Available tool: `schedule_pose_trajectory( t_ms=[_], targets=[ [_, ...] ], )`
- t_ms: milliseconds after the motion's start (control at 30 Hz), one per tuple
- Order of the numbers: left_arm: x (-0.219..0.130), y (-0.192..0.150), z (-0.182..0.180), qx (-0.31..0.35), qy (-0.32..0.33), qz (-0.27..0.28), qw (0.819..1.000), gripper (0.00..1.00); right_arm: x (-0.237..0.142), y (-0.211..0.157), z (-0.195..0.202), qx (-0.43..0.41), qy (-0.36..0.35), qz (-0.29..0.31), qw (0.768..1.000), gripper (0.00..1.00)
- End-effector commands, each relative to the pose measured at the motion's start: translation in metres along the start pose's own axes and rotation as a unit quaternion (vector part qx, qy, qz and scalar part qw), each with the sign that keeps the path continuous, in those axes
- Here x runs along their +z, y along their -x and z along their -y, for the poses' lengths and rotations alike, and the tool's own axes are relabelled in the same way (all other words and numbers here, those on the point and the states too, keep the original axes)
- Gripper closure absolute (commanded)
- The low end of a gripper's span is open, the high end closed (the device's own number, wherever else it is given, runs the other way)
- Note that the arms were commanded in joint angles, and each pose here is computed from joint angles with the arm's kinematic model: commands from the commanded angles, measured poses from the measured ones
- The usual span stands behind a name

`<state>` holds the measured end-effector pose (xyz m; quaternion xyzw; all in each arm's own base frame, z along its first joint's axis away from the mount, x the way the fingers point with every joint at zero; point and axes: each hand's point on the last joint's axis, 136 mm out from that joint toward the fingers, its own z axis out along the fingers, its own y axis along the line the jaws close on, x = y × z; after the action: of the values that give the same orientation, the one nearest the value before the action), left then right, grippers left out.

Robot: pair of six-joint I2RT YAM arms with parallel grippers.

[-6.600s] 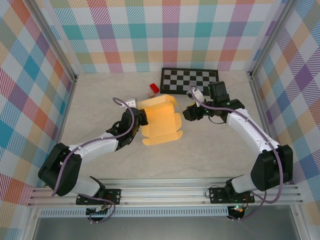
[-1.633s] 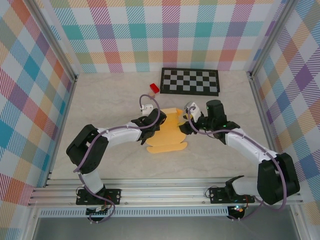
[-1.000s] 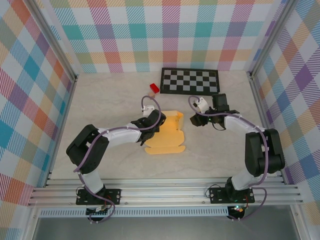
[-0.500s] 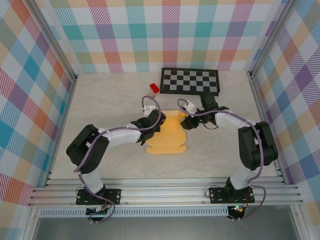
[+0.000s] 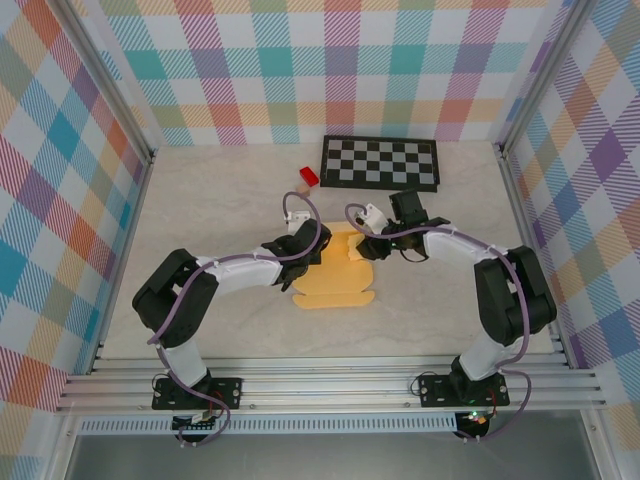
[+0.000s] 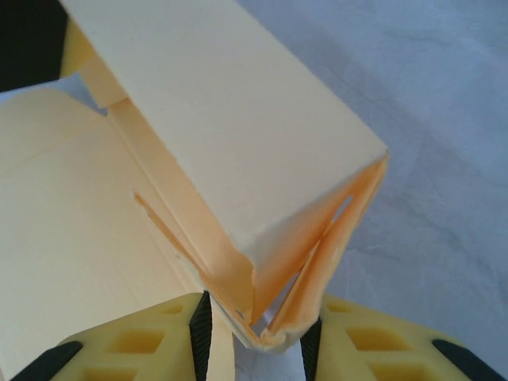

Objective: Fold the paper box

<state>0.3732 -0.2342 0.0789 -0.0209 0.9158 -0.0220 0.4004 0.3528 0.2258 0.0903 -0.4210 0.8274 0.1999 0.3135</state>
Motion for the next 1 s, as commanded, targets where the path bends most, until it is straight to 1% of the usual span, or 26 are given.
schedule_pose_trajectory(
  t_ms=[0,167,233,300,333,400,433,500,567,633,700,767,900,967],
  targets=[
    [-0.01,0.017,0.004,-0.041,-0.025,0.022,0.999,1.0,-0.002,0.02,0.013,0.033,-0.058,0.025,0.997,0.63],
    [-0.012,0.016,0.004,-0.052,-0.027,0.02,0.998,1.0,0.008,0.027,0.02,0.063,-0.107,0.024,0.992,0.64],
    [-0.012,0.016,0.003,-0.058,-0.027,0.02,0.998,1.0,0.013,0.029,0.021,0.072,-0.129,0.022,0.989,0.68],
    [-0.012,0.016,0.003,-0.062,-0.027,0.018,0.998,1.0,0.019,0.029,0.022,0.082,-0.148,0.016,0.986,0.78],
    [-0.012,0.015,0.004,-0.064,-0.028,0.017,0.997,1.0,0.021,0.03,0.023,0.088,-0.159,0.013,0.983,0.85],
    [-0.012,0.015,0.005,-0.068,-0.03,0.015,0.997,1.0,0.025,0.03,0.026,0.104,-0.179,0.009,0.978,0.94],
    [-0.012,0.015,0.005,-0.07,-0.03,0.015,0.997,1.0,0.026,0.029,0.028,0.113,-0.192,0.009,0.975,1.0],
    [-0.012,0.015,0.004,-0.071,-0.028,0.014,0.997,1.0,0.026,0.026,0.035,0.13,-0.219,0.006,0.967,1.0],
    [-0.012,0.015,0.004,-0.07,-0.026,0.012,0.997,1.0,0.023,0.018,0.045,0.15,-0.258,-0.004,0.954,1.0],
    [-0.011,0.014,0.002,-0.069,-0.018,0.01,0.997,1.0,0.018,0.009,0.054,0.162,-0.311,-0.032,0.936,1.0],
    [-0.01,0.014,0.0,-0.064,-0.007,0.005,0.998,1.0,0.019,0.003,0.059,0.153,-0.347,-0.056,0.924,1.0],
    [-0.007,0.012,0.0,-0.058,0.0,-0.001,0.998,1.0,0.024,-0.004,0.059,0.156,-0.358,-0.068,0.918,1.0],
    [-0.001,0.006,0.0,-0.064,0.005,-0.002,0.998,1.0,0.028,-0.022,0.056,0.217,-0.362,-0.069,0.904,1.0],
    [-0.002,0.007,0.0,-0.069,0.005,0.01,0.998,1.0,0.029,-0.029,0.054,0.247,-0.369,-0.064,0.894,1.0]
  ],
)
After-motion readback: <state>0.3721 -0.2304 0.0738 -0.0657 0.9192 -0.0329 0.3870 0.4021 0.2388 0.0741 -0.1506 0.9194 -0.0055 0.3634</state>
